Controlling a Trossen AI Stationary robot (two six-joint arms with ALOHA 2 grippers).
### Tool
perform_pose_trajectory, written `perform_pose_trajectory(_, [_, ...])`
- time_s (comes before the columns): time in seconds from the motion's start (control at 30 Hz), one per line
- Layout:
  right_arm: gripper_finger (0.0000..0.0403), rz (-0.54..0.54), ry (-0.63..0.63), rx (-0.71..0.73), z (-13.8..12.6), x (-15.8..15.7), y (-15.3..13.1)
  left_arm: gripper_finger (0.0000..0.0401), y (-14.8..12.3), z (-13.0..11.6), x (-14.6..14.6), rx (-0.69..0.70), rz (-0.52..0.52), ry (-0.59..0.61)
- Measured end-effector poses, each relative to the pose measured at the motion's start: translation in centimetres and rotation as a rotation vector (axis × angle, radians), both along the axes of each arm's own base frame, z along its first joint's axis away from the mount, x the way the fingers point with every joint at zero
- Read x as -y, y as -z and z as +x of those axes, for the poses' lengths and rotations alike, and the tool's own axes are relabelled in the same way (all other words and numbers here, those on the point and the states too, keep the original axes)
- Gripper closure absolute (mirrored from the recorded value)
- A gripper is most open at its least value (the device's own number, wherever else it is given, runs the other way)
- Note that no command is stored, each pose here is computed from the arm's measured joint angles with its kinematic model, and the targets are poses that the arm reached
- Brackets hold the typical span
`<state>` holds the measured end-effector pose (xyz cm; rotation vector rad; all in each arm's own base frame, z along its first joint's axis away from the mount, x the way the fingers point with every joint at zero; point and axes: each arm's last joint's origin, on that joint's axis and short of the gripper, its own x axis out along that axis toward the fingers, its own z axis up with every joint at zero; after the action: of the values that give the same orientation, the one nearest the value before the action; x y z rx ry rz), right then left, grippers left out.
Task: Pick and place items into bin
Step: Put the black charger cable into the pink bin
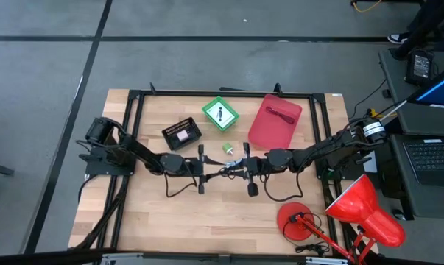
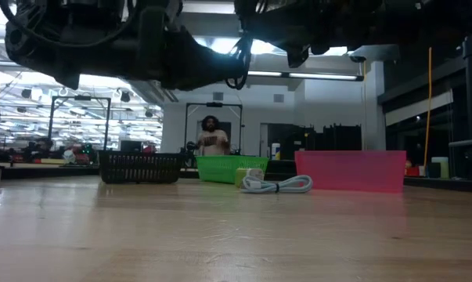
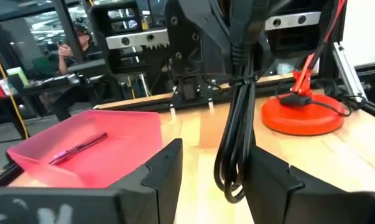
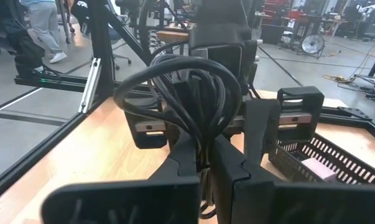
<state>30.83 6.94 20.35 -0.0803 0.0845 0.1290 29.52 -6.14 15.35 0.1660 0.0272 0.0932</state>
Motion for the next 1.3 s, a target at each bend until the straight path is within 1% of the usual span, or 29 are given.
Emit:
perform_pose_trajectory(0.17, [0.0401, 0.002, -0.004, 0.004, 0.0, 0.0, -0.1, 0.0254, -1.1, -0.8, 0.3, 0.015, -0.009, 0.023])
perform_pose_trajectory(0.5, [0.0401, -0.022, -0.008, -0.006, 0.0, 0.0, 0.1, 0.026, -4.0, -3.7, 1.8, -0.141, -0.008, 0.1])
perform_pose_trajectory(0.6, [0.0401, -0.027, 0.029, -0.009, 0.0, 0.1, 0.1, 0.027, -4.4, -4.5, 2.2, -0.182, -0.043, 0.116])
perform_pose_trajectory(0.7, [0.0401, -0.033, 0.063, -0.021, 0.0, 0.3, 0.2, 0.0294, -4.6, -5.1, 2.6, -0.204, -0.048, 0.125])
perform_pose_trajectory(0.97, [0.0401, -0.009, 0.076, -0.023, 0.1, 0.7, 0.2, 0.039, -4.2, -5.3, 2.7, -0.241, -0.019, 0.054])
perform_pose_trajectory(1.03, [0.0401, -0.007, 0.08, -0.024, 0.2, 0.9, 0.2, 0.0396, -4.2, -5.4, 2.6, -0.239, -0.021, 0.014])
perform_pose_trajectory(1.17, [0.0401, -0.004, 0.091, -0.026, 0.2, 1.2, 0.2, 0.04, -4.2, -5.4, 2.3, -0.227, -0.034, -0.106])
perform_pose_trajectory(1.3, [0.0401, 0.022, 0.107, -0.043, 0.3, 1.6, 0.4, 0.0399, -4.1, -5.4, 2.2, -0.237, -0.03, -0.113])
